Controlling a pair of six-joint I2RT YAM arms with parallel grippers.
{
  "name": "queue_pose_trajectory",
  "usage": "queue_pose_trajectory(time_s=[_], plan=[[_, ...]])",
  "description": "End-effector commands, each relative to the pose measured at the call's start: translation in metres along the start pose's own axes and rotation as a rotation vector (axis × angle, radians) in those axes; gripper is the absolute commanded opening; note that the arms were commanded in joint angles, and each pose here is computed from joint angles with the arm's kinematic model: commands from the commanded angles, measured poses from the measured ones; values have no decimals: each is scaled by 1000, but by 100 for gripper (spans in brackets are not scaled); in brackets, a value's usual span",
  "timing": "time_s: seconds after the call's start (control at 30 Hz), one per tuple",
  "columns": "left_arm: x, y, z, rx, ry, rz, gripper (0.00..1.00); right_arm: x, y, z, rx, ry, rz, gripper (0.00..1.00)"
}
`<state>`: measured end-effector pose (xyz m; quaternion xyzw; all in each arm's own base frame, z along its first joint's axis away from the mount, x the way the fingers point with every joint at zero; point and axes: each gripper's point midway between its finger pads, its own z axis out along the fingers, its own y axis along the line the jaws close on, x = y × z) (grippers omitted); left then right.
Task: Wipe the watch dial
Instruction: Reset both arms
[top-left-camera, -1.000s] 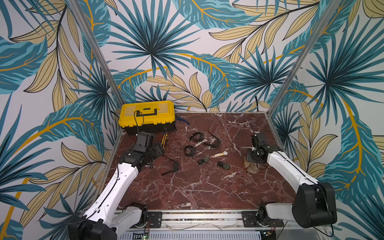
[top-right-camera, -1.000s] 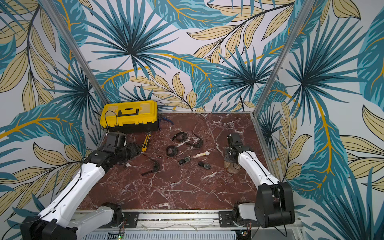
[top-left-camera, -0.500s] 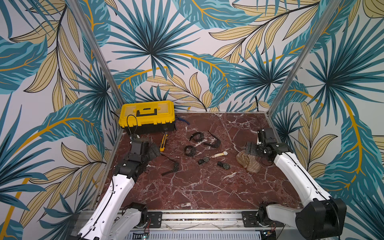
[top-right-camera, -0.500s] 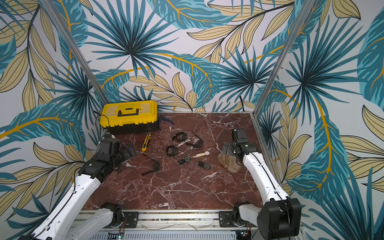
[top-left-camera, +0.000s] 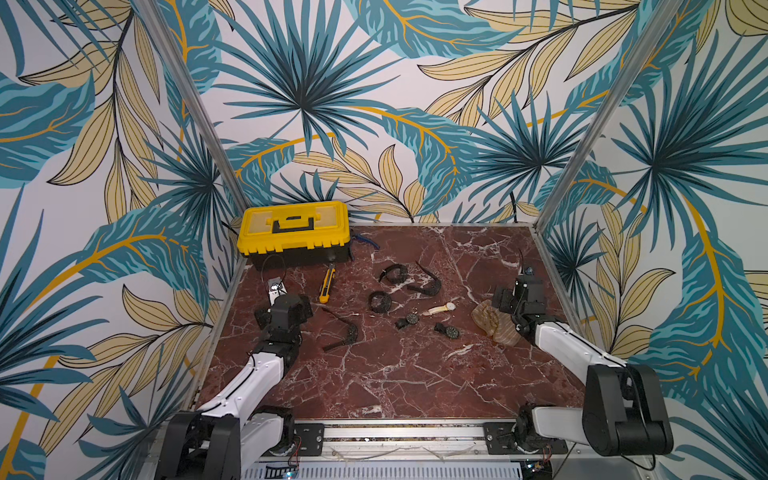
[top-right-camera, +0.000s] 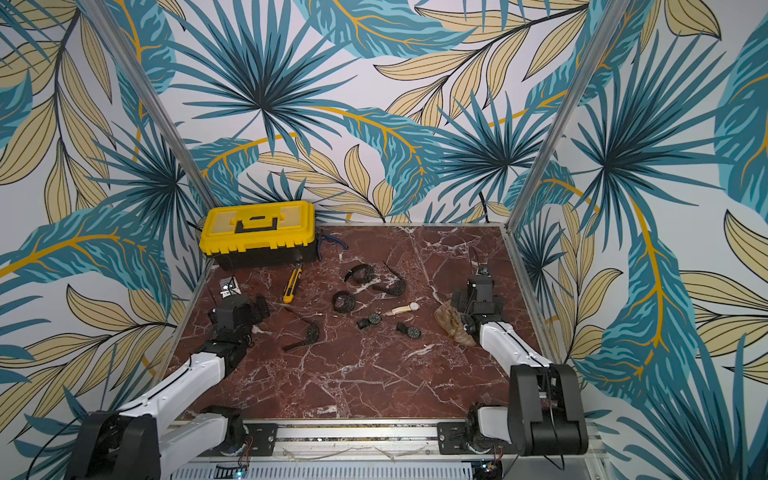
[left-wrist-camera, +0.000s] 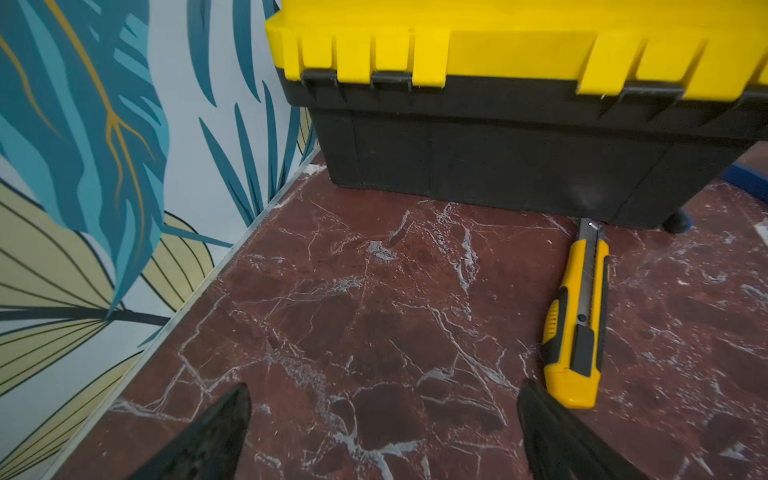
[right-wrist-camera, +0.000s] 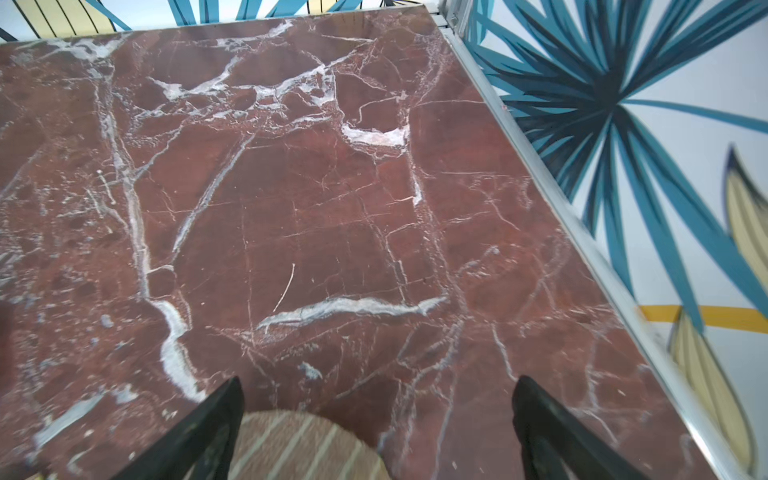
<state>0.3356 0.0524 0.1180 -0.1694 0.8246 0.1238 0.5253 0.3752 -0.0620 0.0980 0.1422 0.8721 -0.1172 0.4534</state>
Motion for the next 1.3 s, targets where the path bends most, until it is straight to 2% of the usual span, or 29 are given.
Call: queue_pose_trajectory(time_s=[0.0, 0.07, 0.13, 0.23, 0.3, 0.4, 0.5, 0.77, 1.27], plan=[[-32, -10, 4, 90, -170, -35, 100, -33, 3, 3, -24, -208, 62, 99], [-38, -19, 2, 151, -243, -29, 100, -30, 6, 1, -48, -259, 55, 100], [-38, -21, 5, 159, -283, -17, 100, -27, 5, -1, -52, -250, 64, 99], [-25, -29, 14, 197, -297, 2, 100, -26, 7, -1, -63, -253, 60, 100], [-20, -38, 20, 235, -289, 33, 100, -23, 9, -2, -78, -263, 59, 100], [-21, -27, 25, 165, -283, -2, 100, -19, 11, -3, -95, -345, 41, 99], [-22, -30, 28, 177, -274, 12, 100, -17, 11, -1, -89, -281, 55, 100], [-23, -42, 45, 189, -196, 56, 100, -17, 11, -1, -91, -288, 48, 100], [-22, -43, 46, 194, -188, 56, 100, -18, 11, -1, -91, -293, 49, 99]])
